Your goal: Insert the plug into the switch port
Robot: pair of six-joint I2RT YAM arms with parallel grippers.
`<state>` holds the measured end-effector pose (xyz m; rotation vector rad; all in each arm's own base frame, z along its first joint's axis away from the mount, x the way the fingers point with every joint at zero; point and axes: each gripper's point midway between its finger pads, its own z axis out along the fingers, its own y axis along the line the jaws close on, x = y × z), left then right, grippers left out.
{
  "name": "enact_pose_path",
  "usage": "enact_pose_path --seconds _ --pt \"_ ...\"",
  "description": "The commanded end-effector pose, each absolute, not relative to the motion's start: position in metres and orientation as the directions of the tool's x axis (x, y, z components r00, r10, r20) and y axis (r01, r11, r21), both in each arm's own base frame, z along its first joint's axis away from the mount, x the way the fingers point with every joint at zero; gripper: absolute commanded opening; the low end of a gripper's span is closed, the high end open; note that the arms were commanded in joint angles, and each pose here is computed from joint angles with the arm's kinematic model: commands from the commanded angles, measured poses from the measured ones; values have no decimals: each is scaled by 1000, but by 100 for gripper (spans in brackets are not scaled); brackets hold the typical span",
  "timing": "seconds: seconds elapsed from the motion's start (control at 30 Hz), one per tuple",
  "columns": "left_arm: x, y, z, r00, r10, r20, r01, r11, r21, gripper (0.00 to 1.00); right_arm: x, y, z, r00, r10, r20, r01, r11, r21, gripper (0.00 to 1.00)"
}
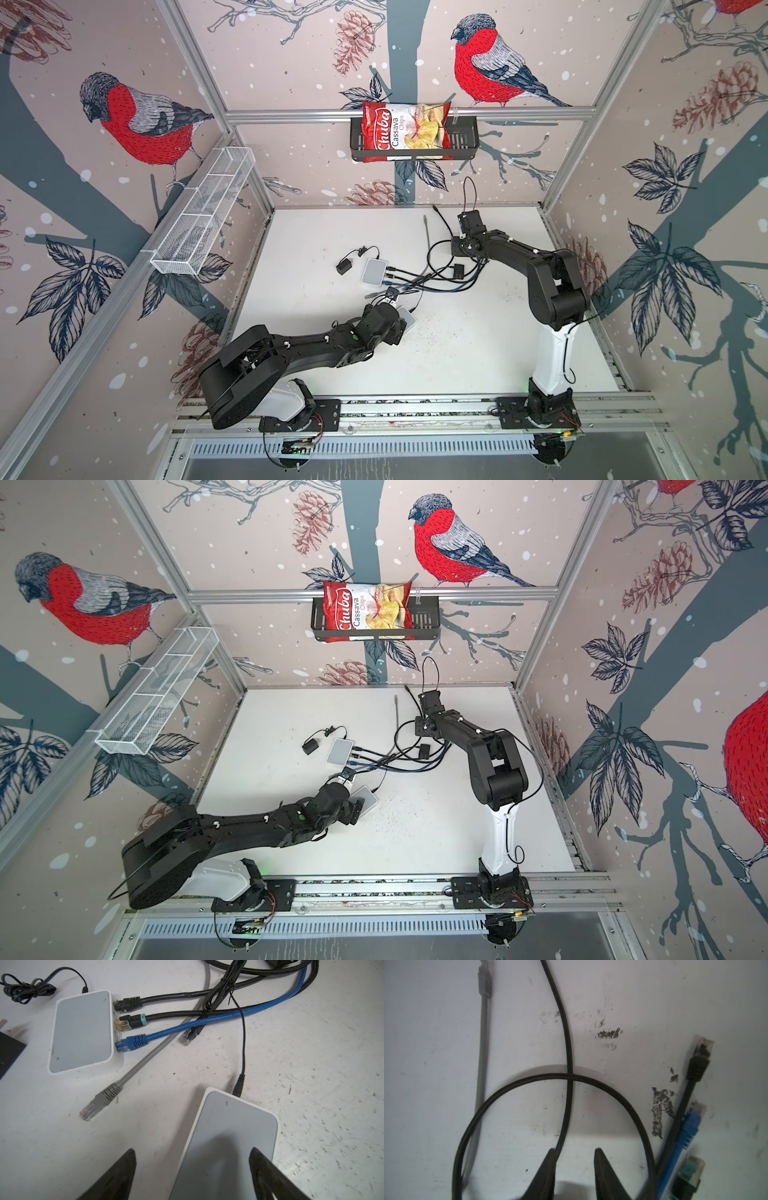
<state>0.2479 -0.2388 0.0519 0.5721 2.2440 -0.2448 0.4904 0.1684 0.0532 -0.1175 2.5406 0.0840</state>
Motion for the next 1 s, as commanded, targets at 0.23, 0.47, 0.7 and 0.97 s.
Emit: enact_pose_path --seconds 0.23,0.47,0.7,0.97 --pt "251 -235 58 -568 288 -771 455 890 -2 84 500 180 26 -860 -31 -510 -75 995 67 33" --pt "251 -229 61 -562 274 -780 440 898 -1 84 500 174 9 -890 -34 -455 -40 999 3 28" --pt "252 -229 58 -561 280 -779 441 897 5 84 503 164 7 -892 -2 -452 3 1000 -11 0" --pt "251 -228 57 -563 284 -776 441 897 8 84 510 146 76 -778 123 -615 66 991 115 0"
